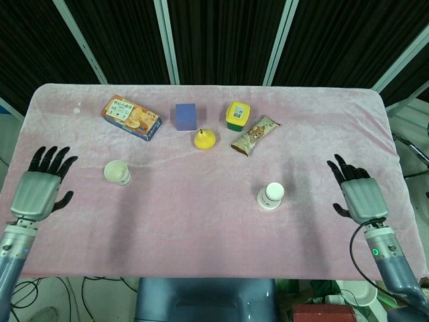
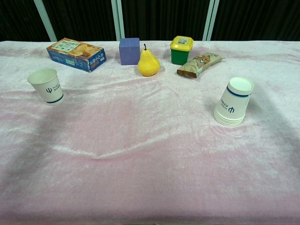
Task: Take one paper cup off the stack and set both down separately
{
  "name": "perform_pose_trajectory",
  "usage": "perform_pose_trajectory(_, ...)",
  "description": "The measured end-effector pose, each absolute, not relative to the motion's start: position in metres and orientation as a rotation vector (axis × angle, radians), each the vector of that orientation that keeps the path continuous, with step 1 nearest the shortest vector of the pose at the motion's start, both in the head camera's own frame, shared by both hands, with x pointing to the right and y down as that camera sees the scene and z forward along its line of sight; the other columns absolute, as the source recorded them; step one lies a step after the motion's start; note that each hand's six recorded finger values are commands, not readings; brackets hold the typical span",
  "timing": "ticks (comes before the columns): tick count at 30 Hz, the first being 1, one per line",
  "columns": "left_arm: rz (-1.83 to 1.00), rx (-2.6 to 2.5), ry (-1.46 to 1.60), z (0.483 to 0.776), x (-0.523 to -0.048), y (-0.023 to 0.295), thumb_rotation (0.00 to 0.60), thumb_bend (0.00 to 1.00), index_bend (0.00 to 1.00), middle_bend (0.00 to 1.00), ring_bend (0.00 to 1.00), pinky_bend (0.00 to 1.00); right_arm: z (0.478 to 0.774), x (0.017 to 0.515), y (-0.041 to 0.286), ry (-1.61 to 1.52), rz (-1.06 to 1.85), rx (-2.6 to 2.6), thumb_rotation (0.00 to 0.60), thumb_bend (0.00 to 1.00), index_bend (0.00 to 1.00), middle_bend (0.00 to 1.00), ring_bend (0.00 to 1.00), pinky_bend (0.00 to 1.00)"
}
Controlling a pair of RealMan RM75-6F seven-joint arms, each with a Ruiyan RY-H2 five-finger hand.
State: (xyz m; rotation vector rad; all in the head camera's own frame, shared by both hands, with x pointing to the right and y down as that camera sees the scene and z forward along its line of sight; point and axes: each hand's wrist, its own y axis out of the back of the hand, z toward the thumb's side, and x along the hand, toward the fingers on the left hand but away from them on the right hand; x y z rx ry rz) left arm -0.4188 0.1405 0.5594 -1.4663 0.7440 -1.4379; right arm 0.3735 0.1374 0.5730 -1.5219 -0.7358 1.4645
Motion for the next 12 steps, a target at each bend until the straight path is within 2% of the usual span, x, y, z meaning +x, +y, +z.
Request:
perform_pose_trajectory(4, -1.509, -1.496, 0.806, 0.550, -0.454, 0.184, 0.600, 0.27, 0.15, 0.05, 0.00, 0.00, 0.561, 0.395, 0.167, -0.764, 1.429, -1.482, 0.600, 0.12, 0.10, 0.00, 0.17, 0.23)
perform_pose_trajectory(12, -1.502, -1.522, 0.898, 0.554, -0.488, 0.211, 0.600, 0.27, 0.13, 0.04, 0.00, 0.00, 0.544, 0.416, 0.221, -0.798, 1.418, -1.461, 0.600, 0.12, 0.07, 0.00, 0.17, 0.22)
